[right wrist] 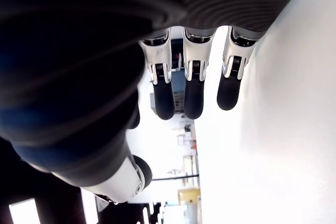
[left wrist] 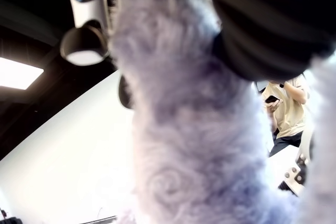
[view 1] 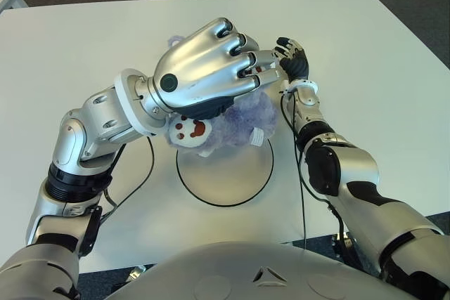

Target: Put the doll into the plate.

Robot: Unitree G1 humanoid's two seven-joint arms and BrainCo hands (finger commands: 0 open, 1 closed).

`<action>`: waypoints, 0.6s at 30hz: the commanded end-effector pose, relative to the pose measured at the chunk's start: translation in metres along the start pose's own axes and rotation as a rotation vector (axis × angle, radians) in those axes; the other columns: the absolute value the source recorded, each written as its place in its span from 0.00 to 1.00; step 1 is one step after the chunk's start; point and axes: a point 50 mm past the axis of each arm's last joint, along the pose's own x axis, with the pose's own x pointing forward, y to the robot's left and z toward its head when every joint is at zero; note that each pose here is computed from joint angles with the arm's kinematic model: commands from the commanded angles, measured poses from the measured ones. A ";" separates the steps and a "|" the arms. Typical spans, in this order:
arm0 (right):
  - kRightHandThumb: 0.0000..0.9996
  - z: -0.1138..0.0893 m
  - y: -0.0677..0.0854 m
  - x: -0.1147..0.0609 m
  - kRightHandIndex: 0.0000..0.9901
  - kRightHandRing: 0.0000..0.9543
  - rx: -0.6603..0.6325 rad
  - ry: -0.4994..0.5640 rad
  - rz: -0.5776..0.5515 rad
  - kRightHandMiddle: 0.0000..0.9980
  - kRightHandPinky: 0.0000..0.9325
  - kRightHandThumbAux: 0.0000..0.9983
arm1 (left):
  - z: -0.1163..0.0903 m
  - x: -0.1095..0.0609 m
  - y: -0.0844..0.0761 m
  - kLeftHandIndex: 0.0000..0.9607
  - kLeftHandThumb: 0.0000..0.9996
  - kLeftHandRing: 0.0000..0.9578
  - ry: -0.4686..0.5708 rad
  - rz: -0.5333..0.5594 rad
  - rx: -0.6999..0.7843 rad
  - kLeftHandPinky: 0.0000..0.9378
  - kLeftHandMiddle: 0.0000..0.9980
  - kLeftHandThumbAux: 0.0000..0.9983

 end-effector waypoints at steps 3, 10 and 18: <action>0.45 -0.006 0.000 -0.003 0.23 0.19 0.007 0.017 -0.005 0.20 0.21 0.86 | 0.000 -0.002 -0.003 0.44 0.85 0.79 0.015 -0.039 0.011 0.89 0.47 0.67; 0.48 -0.006 0.000 -0.003 0.25 0.19 0.012 0.016 -0.006 0.21 0.20 0.86 | 0.000 -0.003 -0.003 0.44 0.85 0.79 0.018 -0.022 -0.002 0.89 0.47 0.67; 0.50 -0.006 0.000 -0.003 0.26 0.19 0.011 0.014 -0.006 0.21 0.21 0.85 | 0.000 -0.003 -0.002 0.44 0.85 0.79 -0.020 -0.024 0.026 0.91 0.47 0.67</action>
